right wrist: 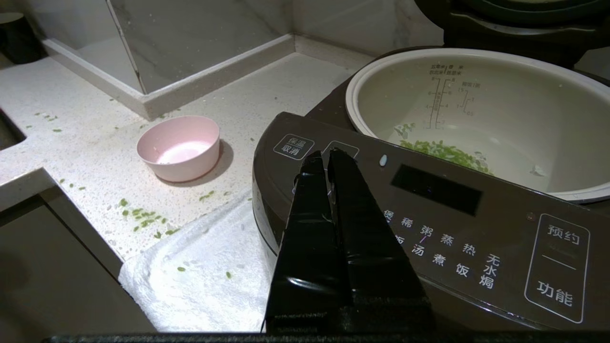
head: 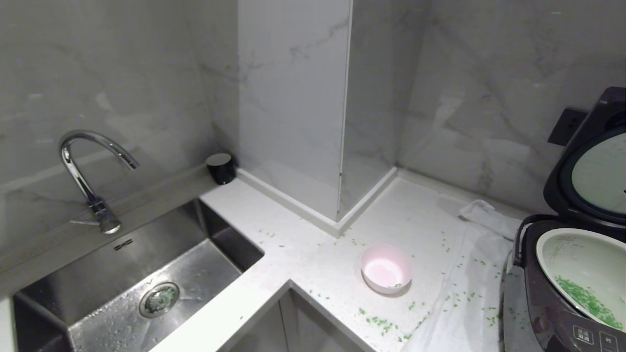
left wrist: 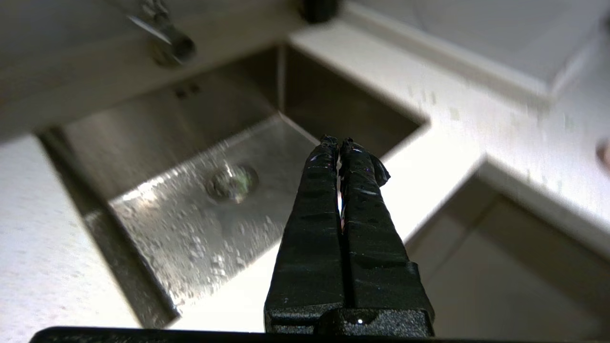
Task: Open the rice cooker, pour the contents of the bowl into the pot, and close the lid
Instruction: Turn on the tap
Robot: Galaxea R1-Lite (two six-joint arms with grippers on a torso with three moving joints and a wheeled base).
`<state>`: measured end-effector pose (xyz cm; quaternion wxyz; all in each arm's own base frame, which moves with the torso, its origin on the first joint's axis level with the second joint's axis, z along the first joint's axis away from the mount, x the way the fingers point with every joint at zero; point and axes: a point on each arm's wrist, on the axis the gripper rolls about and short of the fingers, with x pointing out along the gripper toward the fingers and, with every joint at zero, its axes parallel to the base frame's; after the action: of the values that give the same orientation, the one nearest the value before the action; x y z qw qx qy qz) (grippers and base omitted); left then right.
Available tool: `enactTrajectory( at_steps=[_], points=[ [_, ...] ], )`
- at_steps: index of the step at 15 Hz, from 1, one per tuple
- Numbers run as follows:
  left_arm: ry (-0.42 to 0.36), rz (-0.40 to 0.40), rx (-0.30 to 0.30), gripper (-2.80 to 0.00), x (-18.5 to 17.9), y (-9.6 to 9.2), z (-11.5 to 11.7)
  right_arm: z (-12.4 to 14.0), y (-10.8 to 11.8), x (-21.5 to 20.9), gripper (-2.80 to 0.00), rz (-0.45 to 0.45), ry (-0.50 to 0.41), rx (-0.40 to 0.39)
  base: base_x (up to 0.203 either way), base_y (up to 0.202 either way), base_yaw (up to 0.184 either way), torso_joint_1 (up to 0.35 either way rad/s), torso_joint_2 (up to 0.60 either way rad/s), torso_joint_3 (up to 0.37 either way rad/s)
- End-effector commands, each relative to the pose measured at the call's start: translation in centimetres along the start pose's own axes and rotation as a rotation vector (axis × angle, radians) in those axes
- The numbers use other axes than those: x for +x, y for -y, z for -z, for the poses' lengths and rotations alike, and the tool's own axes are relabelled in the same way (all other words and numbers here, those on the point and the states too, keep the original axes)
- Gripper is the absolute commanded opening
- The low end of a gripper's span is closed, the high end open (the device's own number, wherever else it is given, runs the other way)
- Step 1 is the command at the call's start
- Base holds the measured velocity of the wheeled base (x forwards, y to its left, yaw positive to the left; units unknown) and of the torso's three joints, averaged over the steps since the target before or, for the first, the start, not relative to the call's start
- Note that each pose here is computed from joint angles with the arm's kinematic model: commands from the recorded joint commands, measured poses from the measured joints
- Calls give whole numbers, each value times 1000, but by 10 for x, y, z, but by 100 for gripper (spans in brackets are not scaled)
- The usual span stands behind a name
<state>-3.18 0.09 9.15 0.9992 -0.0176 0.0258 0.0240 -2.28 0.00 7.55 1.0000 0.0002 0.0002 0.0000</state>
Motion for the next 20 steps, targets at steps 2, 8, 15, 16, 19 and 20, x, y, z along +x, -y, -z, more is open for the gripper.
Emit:
enactTrajectory(
  at_steps=[2,8,15,16,19,20],
  points=[
    [-84,-47,-35,-280,14,1,-45,0,0,0,-280,0,-1,1,0,0,0,0,0,0],
    [-467,-197,-116,-280,114,1,-96,0,0,0,-280,0,-1,1,0,0,0,0,0,0],
    [-614,-472,-419,-280,258,-35,-99,0,0,0,-280,0,-1,0,0,0,0,0,0,0],
    [-619,-504,-442,-280,273,-44,-91,0,0,0,-280,0,-1,0,0,0,0,0,0,0],
    [-612,-614,-500,-280,307,-81,-69,0,0,0,-280,0,-1,1,0,0,0,0,0,0],
    [-618,-642,-511,-280,315,-92,-63,0,0,0,-280,0,-1,1,0,0,0,0,0,0]
  ],
)
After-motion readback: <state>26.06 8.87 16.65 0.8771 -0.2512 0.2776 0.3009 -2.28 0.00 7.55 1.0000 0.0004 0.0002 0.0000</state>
